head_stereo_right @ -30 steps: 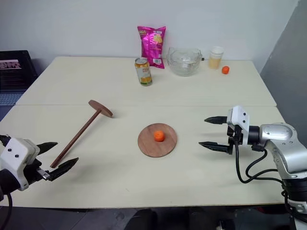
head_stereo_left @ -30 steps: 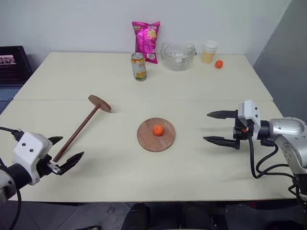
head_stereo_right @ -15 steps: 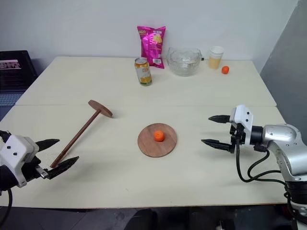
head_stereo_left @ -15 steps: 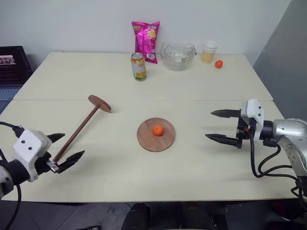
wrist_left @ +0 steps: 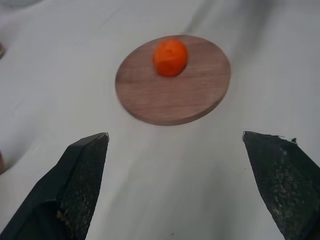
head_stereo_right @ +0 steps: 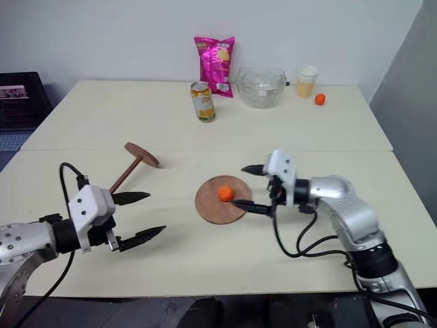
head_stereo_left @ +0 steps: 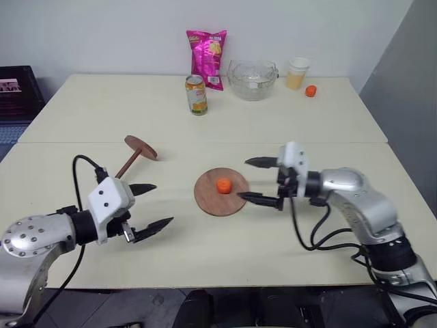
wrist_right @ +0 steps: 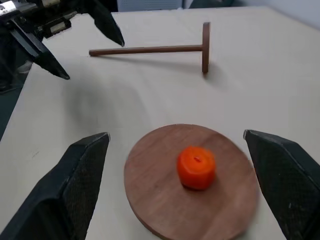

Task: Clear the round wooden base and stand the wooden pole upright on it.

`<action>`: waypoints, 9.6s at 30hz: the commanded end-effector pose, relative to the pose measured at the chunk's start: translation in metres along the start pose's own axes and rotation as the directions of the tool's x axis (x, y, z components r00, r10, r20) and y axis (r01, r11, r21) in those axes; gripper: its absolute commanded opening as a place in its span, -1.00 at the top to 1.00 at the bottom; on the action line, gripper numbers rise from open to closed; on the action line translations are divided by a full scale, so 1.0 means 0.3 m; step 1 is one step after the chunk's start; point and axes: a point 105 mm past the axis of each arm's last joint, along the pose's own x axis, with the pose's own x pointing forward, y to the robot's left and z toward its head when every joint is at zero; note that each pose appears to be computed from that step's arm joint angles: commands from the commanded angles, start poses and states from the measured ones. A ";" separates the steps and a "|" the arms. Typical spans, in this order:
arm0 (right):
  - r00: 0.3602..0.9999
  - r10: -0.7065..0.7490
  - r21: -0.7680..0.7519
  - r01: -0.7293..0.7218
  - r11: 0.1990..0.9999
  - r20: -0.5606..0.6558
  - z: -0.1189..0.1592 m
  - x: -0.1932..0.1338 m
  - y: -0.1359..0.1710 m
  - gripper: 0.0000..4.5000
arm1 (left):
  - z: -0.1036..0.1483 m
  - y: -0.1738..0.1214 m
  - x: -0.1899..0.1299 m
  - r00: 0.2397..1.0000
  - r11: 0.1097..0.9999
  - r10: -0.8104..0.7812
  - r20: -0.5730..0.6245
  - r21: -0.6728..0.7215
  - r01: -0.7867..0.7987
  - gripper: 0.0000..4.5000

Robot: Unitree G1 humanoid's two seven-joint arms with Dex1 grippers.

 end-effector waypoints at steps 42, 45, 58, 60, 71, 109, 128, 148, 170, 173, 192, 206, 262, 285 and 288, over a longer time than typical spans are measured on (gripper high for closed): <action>0.808 -0.577 -0.057 0.574 0.817 -0.121 -0.139 -0.243 -0.266 0.54 | 0.221 -0.046 0.227 0.905 0.983 -0.175 0.387 0.015 0.184 -1.00; 0.714 -0.677 -0.034 0.683 0.729 -0.179 -0.188 -0.328 -0.299 0.56 | 0.252 -0.051 0.267 0.886 0.975 -0.207 0.416 0.018 0.220 -1.00; 0.387 -0.857 0.117 0.922 0.370 -0.341 -0.387 -0.531 -0.343 0.26 | 0.354 -0.074 0.395 0.844 0.963 -0.270 0.463 0.109 0.248 -1.00; 0.389 -0.858 0.132 0.921 0.366 -0.335 -0.383 -0.532 -0.341 0.05 | 0.350 -0.078 0.394 0.844 0.961 -0.276 0.459 0.124 0.247 -1.00; 0.407 -0.904 0.013 0.912 0.409 -0.132 -0.198 -0.561 -0.342 -0.97 | 0.320 0.019 0.313 0.885 0.992 -0.078 0.458 -0.051 0.114 -1.00; 0.967 0.181 -0.168 -0.151 0.974 0.177 0.106 -0.022 0.186 -0.97 | -0.126 0.556 -0.050 0.803 0.931 0.170 -0.571 -0.173 -0.320 -1.00; 0.956 0.230 -0.205 -0.192 0.960 0.182 0.145 -0.010 0.176 -0.97 | -0.191 0.558 -0.026 0.773 0.898 0.076 -0.629 -0.294 -0.328 -1.00; 0.967 0.200 -0.213 -0.165 0.963 0.156 0.152 -0.026 0.174 -1.00 | -0.260 0.554 0.006 0.739 0.897 0.055 -0.672 -0.291 -0.331 -0.20; 0.974 0.177 -0.229 -0.142 0.963 0.139 0.149 -0.045 0.146 -1.00 | -0.127 0.595 -0.011 0.855 0.920 0.138 -0.500 -0.255 -0.298 0.88; 0.979 0.158 -0.226 -0.126 0.966 0.130 0.149 -0.071 0.138 -1.00 | 0.008 0.606 0.022 0.929 0.929 0.214 -0.302 -0.231 -0.289 0.88; 0.990 -0.129 -0.134 0.135 0.982 0.052 0.150 -0.239 0.058 -1.00 | 0.416 0.222 0.191 0.813 0.952 0.302 0.497 -0.197 -0.234 0.88; 0.959 -0.272 -0.084 0.265 0.961 -0.085 0.066 -0.197 0.046 -1.00 | 0.343 0.082 0.351 0.846 0.985 0.114 0.520 -0.172 -0.027 0.88; 0.976 -0.160 -0.054 0.153 0.987 -0.148 0.028 -0.188 0.128 -1.00 | 0.210 0.065 0.473 0.841 0.965 0.193 0.506 -0.255 -0.068 0.88; 0.975 -0.165 -0.034 0.162 0.986 -0.147 0.022 -0.179 0.133 -1.00 | 0.058 0.042 0.512 0.933 0.957 0.185 0.310 -0.273 -0.099 0.88; 0.975 -0.166 -0.034 0.163 0.986 -0.146 0.022 -0.179 0.133 -1.00 | 0.045 0.044 0.513 0.936 0.955 0.189 0.296 -0.277 -0.105 0.88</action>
